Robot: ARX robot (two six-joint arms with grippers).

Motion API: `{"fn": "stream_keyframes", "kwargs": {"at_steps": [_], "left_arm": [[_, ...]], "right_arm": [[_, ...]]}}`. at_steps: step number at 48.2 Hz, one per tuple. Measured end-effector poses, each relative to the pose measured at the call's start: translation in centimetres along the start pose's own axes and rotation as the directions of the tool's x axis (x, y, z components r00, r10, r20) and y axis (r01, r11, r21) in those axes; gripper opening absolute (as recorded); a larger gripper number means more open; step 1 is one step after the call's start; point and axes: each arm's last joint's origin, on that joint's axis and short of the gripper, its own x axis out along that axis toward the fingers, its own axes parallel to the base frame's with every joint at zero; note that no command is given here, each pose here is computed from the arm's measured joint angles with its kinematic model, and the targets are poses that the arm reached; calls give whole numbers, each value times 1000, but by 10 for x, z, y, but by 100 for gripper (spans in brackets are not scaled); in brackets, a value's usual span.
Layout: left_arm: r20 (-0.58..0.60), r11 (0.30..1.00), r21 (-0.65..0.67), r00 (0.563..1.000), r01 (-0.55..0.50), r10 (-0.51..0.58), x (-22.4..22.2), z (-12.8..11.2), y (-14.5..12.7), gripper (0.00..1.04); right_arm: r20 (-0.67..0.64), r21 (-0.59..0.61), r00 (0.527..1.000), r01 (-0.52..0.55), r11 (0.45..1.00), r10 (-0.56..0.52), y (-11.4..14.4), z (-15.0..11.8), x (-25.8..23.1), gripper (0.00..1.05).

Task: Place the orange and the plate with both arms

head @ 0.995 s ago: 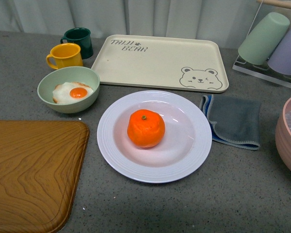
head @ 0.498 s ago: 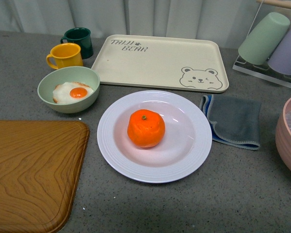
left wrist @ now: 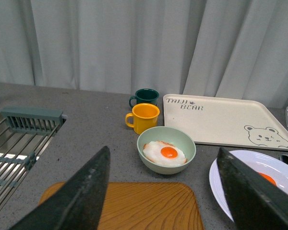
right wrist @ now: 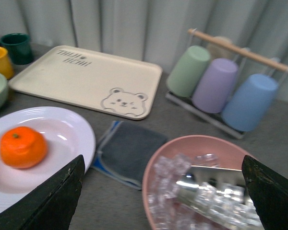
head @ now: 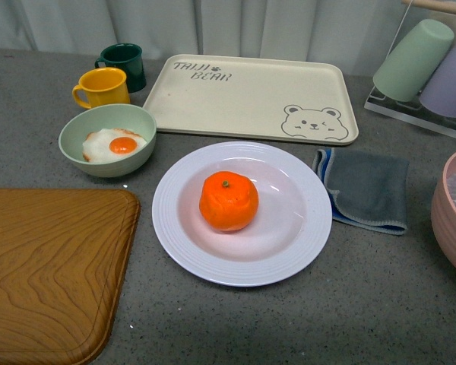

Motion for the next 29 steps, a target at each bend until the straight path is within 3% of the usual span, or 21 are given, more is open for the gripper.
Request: {"fn": "stream_keyframes", "kwargs": {"at_steps": [5, 8, 20, 29], "left_arm": [[0, 1000, 0, 1000, 0, 0, 0, 0, 0, 91], [0, 1000, 1, 1000, 0, 0, 0, 0, 0, 100], [0, 1000, 3, 1000, 0, 0, 0, 0, 0, 98], [0, 1000, 3, 1000, 0, 0, 0, 0, 0, 98]], "right_arm": [[-127, 156, 982, -117, 981, 137, 14, 1, 34, 95], [-180, 247, 962, -158, 956, 205, 20, -2, 47, 95], [-321, 522, 879, -147, 840, 353, 36, -19, 92, 95], [-384, 719, 794, -63, 692, 472, 45, -45, 122, 95]]}}
